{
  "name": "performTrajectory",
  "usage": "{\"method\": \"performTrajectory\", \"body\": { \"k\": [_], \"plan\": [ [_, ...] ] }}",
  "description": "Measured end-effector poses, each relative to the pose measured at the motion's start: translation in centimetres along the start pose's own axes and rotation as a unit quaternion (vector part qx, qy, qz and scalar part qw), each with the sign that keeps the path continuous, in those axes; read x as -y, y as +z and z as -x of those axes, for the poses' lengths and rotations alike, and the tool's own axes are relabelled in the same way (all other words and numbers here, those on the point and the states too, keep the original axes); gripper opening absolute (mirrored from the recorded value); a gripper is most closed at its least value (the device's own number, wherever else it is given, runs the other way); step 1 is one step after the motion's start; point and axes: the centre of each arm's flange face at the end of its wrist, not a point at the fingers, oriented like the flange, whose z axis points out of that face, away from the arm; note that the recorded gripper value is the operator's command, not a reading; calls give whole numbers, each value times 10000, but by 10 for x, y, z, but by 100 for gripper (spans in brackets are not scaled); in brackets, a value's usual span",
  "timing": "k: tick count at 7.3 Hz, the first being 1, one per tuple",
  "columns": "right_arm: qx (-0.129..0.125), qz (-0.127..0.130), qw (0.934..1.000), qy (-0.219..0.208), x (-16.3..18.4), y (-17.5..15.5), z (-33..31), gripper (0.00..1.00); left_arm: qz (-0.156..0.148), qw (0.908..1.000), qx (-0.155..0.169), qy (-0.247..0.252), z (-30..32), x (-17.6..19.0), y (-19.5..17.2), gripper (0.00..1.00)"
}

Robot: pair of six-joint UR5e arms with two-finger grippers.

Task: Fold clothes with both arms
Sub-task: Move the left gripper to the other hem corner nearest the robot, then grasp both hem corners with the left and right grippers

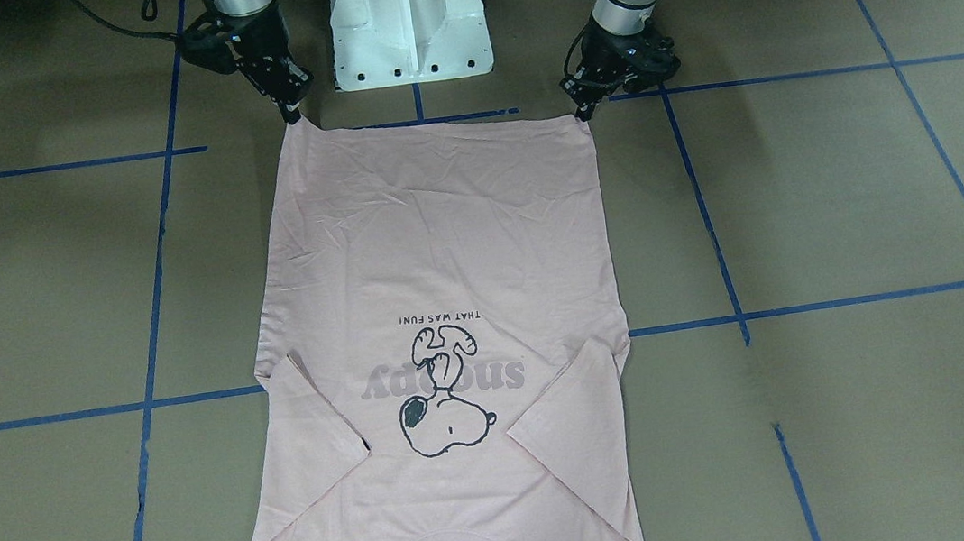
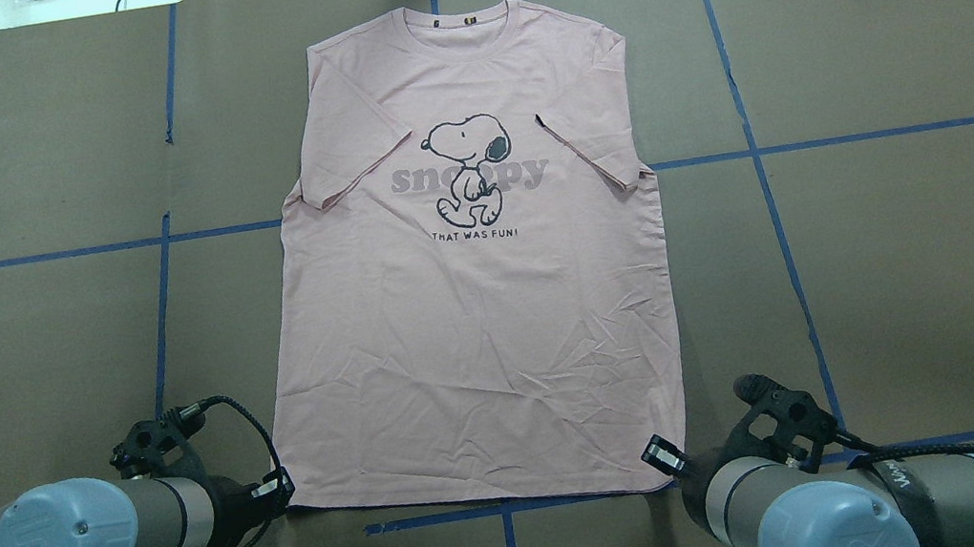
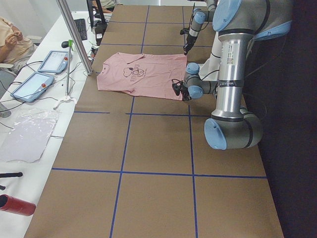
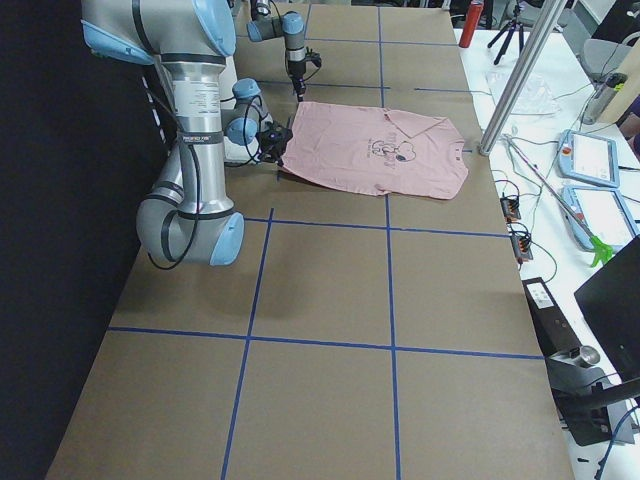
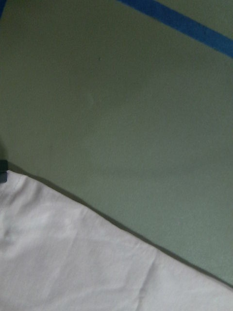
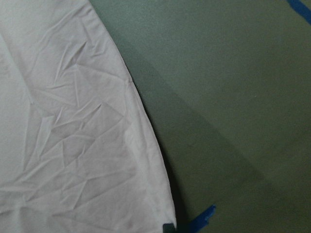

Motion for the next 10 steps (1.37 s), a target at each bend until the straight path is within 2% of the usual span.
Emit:
{"method": "performTrajectory", "body": {
  "k": [1,3,6,7,9,10],
  "plan": [
    [14,8,10000,6,1,-2,0,0,9,10000,-70,-22,-4,-1,-7,0],
    [62,96,9999,-5,4,-18,-6,0,49,9997,-162,-181,-17,-10,-44,0],
    [60,471,9987,-187,1,-70,-38,0,395,9975,-78,-587,-27,-72,-108,0],
    [66,514,9985,-202,6,-87,-44,0,486,9962,-94,-718,-29,-85,-126,0],
    [280,348,9990,-60,37,-108,-29,0,430,9954,-190,-832,-35,-79,-146,0],
    [465,197,9987,-97,54,-112,-12,0,196,9965,-287,-766,-45,-57,-151,0]
  ]
}}
